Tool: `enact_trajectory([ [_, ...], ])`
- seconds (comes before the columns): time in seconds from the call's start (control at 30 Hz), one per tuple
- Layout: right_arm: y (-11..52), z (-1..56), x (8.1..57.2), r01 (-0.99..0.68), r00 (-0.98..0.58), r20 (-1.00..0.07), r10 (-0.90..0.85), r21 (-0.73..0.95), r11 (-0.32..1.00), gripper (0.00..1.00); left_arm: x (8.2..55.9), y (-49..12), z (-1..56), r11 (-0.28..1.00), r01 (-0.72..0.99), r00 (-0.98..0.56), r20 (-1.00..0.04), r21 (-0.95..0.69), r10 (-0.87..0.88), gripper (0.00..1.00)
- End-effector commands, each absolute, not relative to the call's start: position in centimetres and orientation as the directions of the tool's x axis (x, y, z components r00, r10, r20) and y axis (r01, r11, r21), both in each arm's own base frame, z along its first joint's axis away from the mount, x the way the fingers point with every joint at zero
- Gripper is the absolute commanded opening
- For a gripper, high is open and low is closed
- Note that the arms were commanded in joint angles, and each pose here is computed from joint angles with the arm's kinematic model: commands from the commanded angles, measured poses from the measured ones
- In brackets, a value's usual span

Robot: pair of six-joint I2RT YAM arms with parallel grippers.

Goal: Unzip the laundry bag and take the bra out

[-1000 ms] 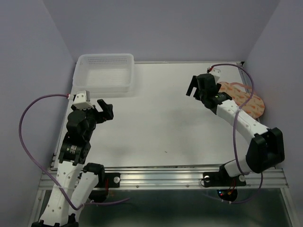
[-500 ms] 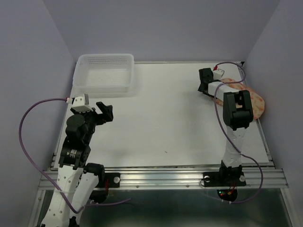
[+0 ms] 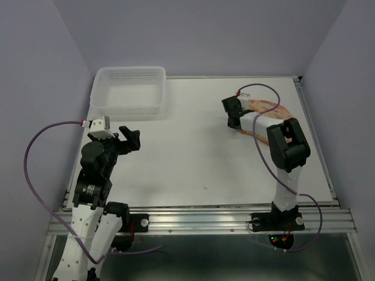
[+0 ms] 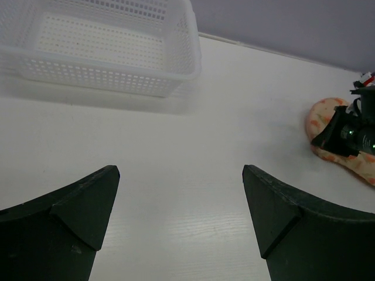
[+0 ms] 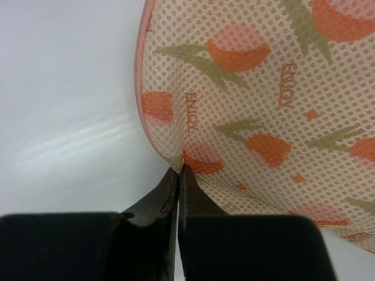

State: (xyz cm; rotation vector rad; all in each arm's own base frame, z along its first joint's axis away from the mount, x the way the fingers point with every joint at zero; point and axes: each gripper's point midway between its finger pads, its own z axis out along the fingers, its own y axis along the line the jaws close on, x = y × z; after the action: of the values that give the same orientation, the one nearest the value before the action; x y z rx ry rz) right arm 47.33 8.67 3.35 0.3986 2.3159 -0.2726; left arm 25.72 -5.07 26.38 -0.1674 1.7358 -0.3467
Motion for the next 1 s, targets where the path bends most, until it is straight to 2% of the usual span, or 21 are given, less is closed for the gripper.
enact_trajectory([
  [0.0, 22.2, 2.9, 40.3, 0.13, -0.734, -0.661, 0.155, 0.088, 0.988, 0.01, 26.2, -5.5, 27.1, 0.939, 0.117, -0.161, -0.939, -0.325, -0.304, 0.99],
  [0.03, 26.1, 3.0, 37.9, 0.084, -0.74, -0.655, 0.156, 0.14, 0.987, 0.01, 26.2, -5.5, 27.2, 0.938, 0.119, -0.16, -0.939, -0.325, -0.305, 0.99],
  [0.17, 34.4, 3.3, 31.3, -0.022, -0.764, -0.628, 0.151, 0.26, 0.965, 0.01, 26.3, -6.0, 27.1, 0.934, 0.139, -0.17, -0.937, -0.33, -0.306, 0.99],
  [0.27, 39.3, 4.1, 28.7, -0.086, -0.779, -0.61, 0.147, 0.335, 0.938, 0.03, 26.5, -6.3, 27.0, 0.93, 0.145, -0.19, -0.932, -0.338, -0.309, 0.99],
  [0.37, 43.7, 6.7, 27.8, -0.19, -0.773, -0.625, 0.106, 0.389, 0.901, 0.22, 26.5, -6.2, 26.8, 0.929, 0.125, -0.215, -0.923, -0.349, -0.318, 0.99],
  [0.4, 44.5, 7.6, 27.6, -0.223, -0.779, -0.62, 0.092, 0.411, 0.884, 0.37, 26.3, -6.1, 27.2, 0.924, 0.12, -0.209, -0.919, -0.362, -0.333, 0.99],
  [0.47, 45.0, 9.7, 28.1, -0.284, -0.745, -0.665, 0.06, 0.397, 0.873, 0.54, 26.0, -6.0, 27.7, 0.922, 0.115, -0.2, -0.918, -0.37, -0.344, 0.99],
  [0.5, 45.0, 11.9, 28.4, -0.309, -0.718, -0.693, 0.065, 0.4, 0.863, 0.77, 25.9, -5.7, 27.9, 0.922, 0.102, -0.192, -0.917, -0.373, -0.349, 0.99],
  [0.57, 43.6, 15.2, 28.9, -0.339, -0.657, -0.752, 0.053, 0.357, 0.871, 0.97, 25.5, -5.7, 28.9, 0.916, 0.101, -0.18, -0.913, -0.388, -0.367, 0.99],
  [0.67, 38.5, 17.6, 32.3, -0.268, -0.597, -0.795, 0.107, 0.323, 0.908, 1.0, 25.5, -6.2, 29.5, 0.894, 0.116, -0.183, -0.894, -0.434, -0.41, 0.99],
  [0.73, 34.1, 17.9, 33.6, -0.215, -0.606, -0.781, 0.151, 0.344, 0.914, 1.0, 25.7, -7.3, 28.9, 0.873, 0.146, -0.226, -0.875, -0.465, -0.428, 0.99],
  [0.77, 30.2, 17.6, 36.0, -0.126, -0.607, -0.765, 0.217, 0.362, 0.924, 1.0, 25.8, -8.0, 29.0, 0.853, 0.175, -0.242, -0.861, -0.492, -0.447, 0.99],
  [0.9, 22.0, 15.2, 36.6, 0.005, -0.631, -0.719, 0.291, 0.372, 0.928, 0.99, 26.7, -9.8, 26.9, 0.807, 0.193, -0.334, -0.81, -0.558, -0.481, 0.99],
  [0.97, 20.0, 13.7, 35.2, 0.026, -0.655, -0.694, 0.298, 0.373, 0.927, 0.98, 27.2, -11.0, 24.9, 0.791, 0.186, -0.396, -0.781, -0.583, -0.482, 0.99],
])
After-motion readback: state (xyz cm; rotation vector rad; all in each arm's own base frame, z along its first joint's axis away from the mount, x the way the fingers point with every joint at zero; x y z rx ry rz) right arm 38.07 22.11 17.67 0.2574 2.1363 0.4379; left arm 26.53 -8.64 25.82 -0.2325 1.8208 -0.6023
